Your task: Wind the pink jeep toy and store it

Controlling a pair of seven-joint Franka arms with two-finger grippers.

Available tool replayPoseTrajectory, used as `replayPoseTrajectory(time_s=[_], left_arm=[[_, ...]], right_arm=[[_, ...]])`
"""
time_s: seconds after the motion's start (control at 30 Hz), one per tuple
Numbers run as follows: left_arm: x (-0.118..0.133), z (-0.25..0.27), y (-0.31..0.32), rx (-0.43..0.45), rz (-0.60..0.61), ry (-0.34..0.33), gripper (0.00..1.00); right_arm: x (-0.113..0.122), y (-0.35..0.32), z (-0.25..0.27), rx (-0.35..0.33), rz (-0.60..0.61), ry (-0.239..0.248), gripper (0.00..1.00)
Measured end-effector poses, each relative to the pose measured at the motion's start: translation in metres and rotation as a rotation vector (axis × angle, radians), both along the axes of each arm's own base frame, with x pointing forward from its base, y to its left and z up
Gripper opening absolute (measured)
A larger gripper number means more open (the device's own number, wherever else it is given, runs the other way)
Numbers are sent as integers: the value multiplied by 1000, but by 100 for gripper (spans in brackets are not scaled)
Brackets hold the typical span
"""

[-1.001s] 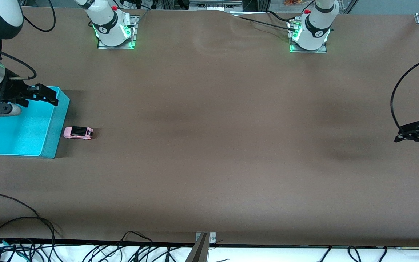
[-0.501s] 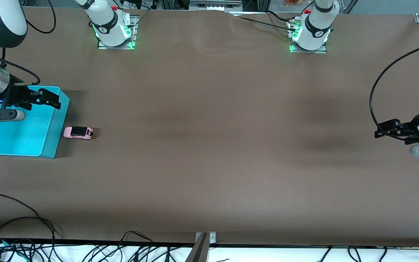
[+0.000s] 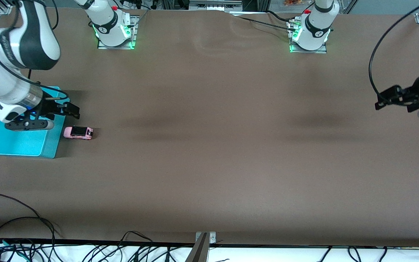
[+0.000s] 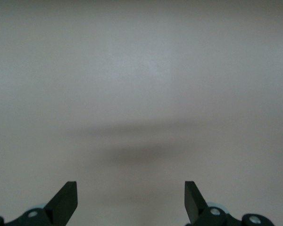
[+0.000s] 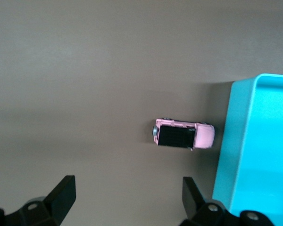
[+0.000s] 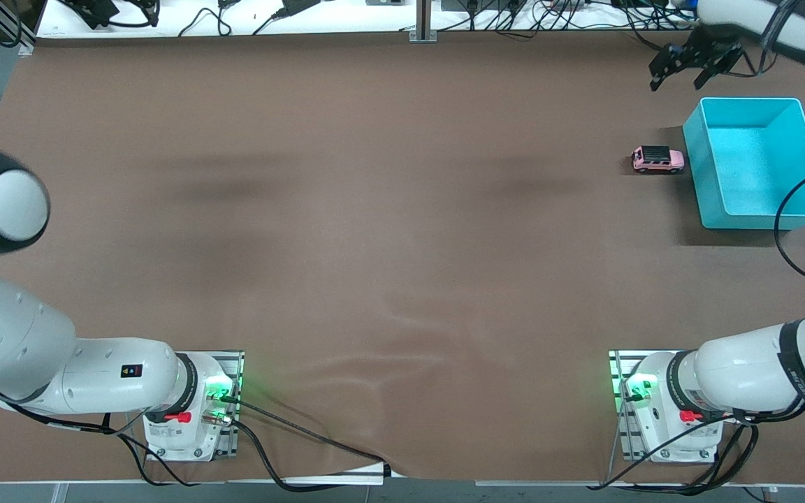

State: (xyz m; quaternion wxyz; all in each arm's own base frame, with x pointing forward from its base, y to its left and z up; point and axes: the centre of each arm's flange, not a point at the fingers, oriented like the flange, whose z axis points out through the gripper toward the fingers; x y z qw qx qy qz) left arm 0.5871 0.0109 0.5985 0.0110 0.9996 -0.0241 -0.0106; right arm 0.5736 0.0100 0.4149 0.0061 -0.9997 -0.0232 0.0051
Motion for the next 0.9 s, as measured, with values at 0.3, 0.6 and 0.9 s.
replayPoseTrajectory(time_s=[0.3, 0.6, 0.9], left_arm=[[-47, 18, 19, 0, 43, -36, 100], [-46, 6, 12, -1, 32, -7, 100], [-37, -5, -2, 1, 19, 12, 100]], right_arm=[[-25, -6, -76, -3, -13, 5, 100], [-27, -19, -109, -4, -193, -30, 100], [-18, -17, -123, 19, -643, -94, 100]])
